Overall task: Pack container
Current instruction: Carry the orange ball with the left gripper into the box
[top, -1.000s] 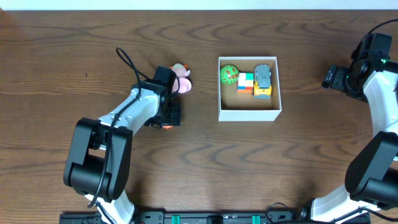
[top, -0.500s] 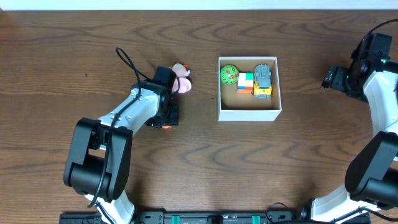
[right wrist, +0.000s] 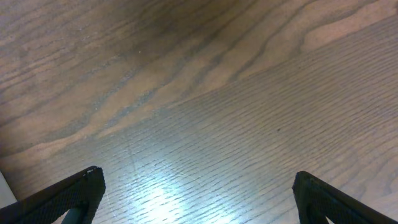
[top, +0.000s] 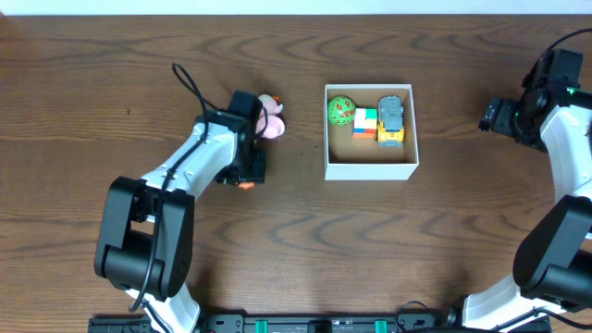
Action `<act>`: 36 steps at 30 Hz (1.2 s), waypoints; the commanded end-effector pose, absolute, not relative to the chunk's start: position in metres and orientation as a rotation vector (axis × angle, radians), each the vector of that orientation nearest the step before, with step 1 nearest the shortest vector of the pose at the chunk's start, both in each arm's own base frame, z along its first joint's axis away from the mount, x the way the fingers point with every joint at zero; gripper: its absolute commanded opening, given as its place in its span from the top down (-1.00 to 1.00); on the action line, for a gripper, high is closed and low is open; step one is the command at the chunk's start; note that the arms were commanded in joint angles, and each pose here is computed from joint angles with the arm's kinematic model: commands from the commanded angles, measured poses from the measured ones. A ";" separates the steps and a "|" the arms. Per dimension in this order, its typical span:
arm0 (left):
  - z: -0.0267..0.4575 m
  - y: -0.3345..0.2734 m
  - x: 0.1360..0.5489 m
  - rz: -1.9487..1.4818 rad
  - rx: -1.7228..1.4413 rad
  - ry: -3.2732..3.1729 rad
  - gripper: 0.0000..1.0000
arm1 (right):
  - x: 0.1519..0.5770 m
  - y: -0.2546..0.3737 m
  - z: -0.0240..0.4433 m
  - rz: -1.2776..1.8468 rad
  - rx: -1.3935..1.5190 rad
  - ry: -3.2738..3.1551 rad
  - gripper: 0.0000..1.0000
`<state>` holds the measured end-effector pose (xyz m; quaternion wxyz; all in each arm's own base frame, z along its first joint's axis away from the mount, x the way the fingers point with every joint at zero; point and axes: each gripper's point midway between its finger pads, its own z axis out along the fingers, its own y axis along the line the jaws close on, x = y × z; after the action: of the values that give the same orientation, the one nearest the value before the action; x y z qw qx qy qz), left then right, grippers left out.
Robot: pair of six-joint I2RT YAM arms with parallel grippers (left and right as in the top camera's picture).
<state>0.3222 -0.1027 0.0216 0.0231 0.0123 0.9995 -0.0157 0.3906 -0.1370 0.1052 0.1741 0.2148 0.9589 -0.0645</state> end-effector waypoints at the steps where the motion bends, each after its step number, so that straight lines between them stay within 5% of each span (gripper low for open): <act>1: 0.062 -0.115 0.345 -0.089 0.106 2.985 -0.07 | 0.390 -0.139 0.103 -0.179 0.640 2.716 -0.99; 16: 0.185 -0.257 0.382 -0.333 0.447 2.545 -0.08 | 0.390 -0.139 0.103 -0.178 0.640 2.716 -0.99; 36: 0.193 -0.379 0.371 -0.562 0.581 2.301 -0.08 | 0.390 -0.139 0.103 -0.179 0.640 2.716 -0.98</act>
<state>0.3653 -0.3747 0.2028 0.3494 0.2346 0.8809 -0.2165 0.3906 -0.1370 0.1052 0.1741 0.2148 0.9589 -0.0645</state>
